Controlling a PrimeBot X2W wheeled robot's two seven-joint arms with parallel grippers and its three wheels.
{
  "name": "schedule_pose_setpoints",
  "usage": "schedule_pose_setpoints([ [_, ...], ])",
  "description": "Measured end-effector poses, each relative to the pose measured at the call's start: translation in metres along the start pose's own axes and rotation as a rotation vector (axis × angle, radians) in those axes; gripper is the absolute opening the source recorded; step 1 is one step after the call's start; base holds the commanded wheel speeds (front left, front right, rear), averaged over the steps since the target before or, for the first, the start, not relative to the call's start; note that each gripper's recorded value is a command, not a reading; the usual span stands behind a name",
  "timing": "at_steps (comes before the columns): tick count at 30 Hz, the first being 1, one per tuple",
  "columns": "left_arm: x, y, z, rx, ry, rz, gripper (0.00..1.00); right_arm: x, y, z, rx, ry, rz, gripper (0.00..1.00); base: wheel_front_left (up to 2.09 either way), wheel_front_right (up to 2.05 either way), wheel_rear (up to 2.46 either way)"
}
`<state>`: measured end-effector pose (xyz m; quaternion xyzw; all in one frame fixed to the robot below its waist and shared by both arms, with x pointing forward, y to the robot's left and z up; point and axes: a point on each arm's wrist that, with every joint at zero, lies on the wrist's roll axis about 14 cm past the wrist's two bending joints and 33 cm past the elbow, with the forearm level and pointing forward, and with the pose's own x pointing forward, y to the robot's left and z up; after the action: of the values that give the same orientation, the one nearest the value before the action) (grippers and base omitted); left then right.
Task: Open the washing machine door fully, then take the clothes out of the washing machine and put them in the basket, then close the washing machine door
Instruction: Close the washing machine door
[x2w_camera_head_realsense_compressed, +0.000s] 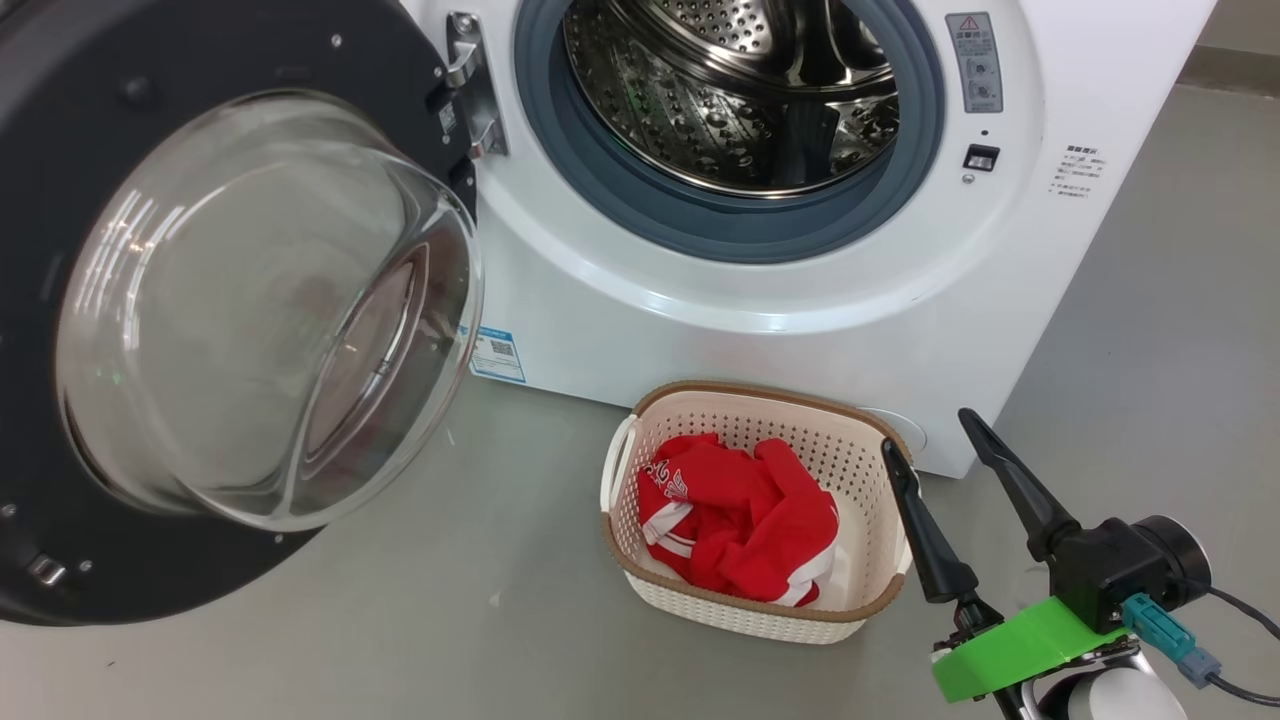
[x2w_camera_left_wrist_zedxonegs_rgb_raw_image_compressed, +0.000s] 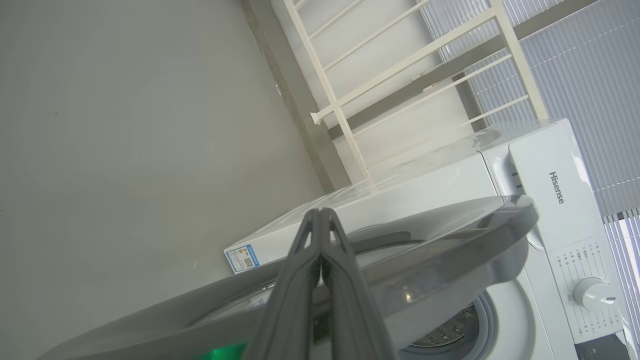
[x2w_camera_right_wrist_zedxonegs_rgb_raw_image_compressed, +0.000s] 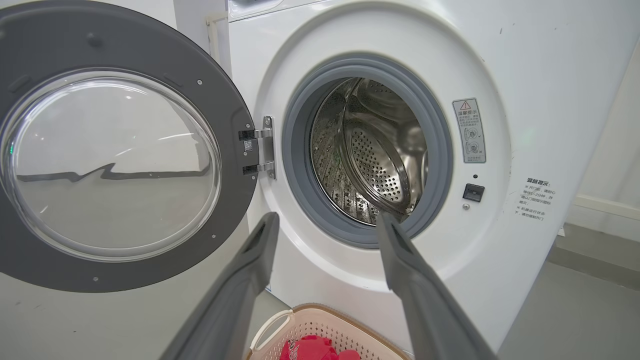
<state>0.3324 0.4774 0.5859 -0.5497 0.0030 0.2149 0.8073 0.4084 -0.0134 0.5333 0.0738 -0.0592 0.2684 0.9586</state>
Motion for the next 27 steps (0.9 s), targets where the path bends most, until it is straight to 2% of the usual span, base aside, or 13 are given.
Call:
schedule_pose_setpoints([
  [3,-0.003,0.000,-0.003,-0.007,0.015,-0.015,0.00,0.001,0.002,-0.001,0.003,0.000,0.005,1.00,0.00,0.00,0.00],
  [11,-0.014,-0.006,-0.017,-0.113,0.052,-0.110,0.00,0.006,0.006,-0.003,0.037,0.001,0.012,1.00,0.00,0.00,0.00],
  [27,-0.036,-0.021,-0.061,-0.156,0.145,-0.239,0.00,0.012,0.011,-0.003,0.086,-0.004,0.019,1.00,0.00,0.00,0.00],
])
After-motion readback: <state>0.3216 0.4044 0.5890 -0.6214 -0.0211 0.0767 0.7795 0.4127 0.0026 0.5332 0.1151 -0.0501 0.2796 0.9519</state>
